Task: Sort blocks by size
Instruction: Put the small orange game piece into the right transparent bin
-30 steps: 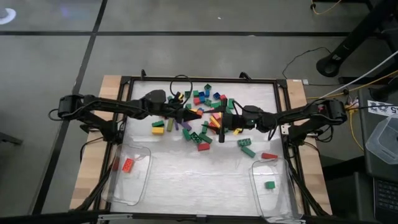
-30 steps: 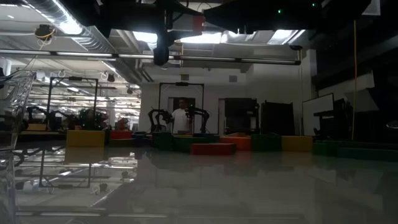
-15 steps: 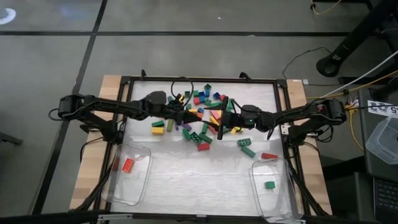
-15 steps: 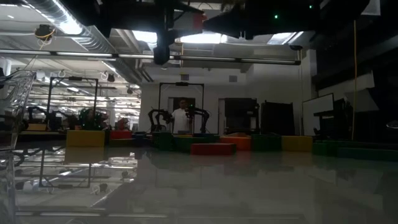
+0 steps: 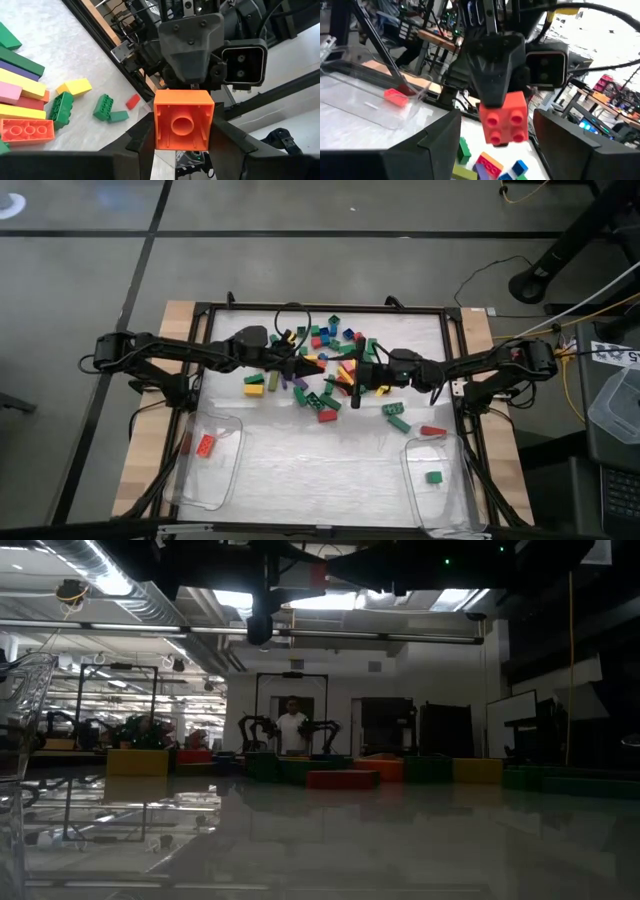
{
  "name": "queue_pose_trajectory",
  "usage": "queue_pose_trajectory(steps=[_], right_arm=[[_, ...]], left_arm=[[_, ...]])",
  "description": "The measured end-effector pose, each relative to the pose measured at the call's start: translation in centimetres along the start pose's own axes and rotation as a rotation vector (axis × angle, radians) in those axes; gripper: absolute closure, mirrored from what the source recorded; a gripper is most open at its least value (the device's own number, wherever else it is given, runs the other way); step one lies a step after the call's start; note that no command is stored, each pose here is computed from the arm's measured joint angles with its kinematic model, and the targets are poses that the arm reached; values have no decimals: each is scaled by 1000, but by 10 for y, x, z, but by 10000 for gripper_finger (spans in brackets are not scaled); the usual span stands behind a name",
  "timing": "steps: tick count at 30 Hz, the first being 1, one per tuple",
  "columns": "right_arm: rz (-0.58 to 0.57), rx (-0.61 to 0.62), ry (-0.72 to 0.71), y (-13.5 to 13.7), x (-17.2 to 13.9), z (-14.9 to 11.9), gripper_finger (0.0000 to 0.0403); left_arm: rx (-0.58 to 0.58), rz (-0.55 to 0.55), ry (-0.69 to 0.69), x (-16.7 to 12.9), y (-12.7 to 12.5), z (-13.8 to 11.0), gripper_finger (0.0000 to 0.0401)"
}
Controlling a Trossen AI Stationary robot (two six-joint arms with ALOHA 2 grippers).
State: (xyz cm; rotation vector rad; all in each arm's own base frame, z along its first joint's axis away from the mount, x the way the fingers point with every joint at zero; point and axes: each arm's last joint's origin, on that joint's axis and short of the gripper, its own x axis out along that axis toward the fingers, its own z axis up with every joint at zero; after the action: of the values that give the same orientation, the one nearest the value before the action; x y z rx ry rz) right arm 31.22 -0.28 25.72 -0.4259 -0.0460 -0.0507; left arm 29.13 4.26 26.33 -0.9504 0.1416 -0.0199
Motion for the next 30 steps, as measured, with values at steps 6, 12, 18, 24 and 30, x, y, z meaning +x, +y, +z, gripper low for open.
queue_pose_trajectory(steps=[6,12,18,24,30], right_arm=[[-6,1,-11,-2,3,4,153],[25,-1,1,2,18,-2,153],[19,-2,0,2,26,-1,156],[20,-2,3,2,26,-1,208],[22,-20,12,2,26,-2,264]], left_arm=[[-8,-1,-1,0,0,0,264],[-11,-4,-3,0,0,0,264],[-1,-8,0,0,-2,-1,264],[1,-10,3,0,-2,-1,264],[4,-3,8,0,-1,-2,259]])
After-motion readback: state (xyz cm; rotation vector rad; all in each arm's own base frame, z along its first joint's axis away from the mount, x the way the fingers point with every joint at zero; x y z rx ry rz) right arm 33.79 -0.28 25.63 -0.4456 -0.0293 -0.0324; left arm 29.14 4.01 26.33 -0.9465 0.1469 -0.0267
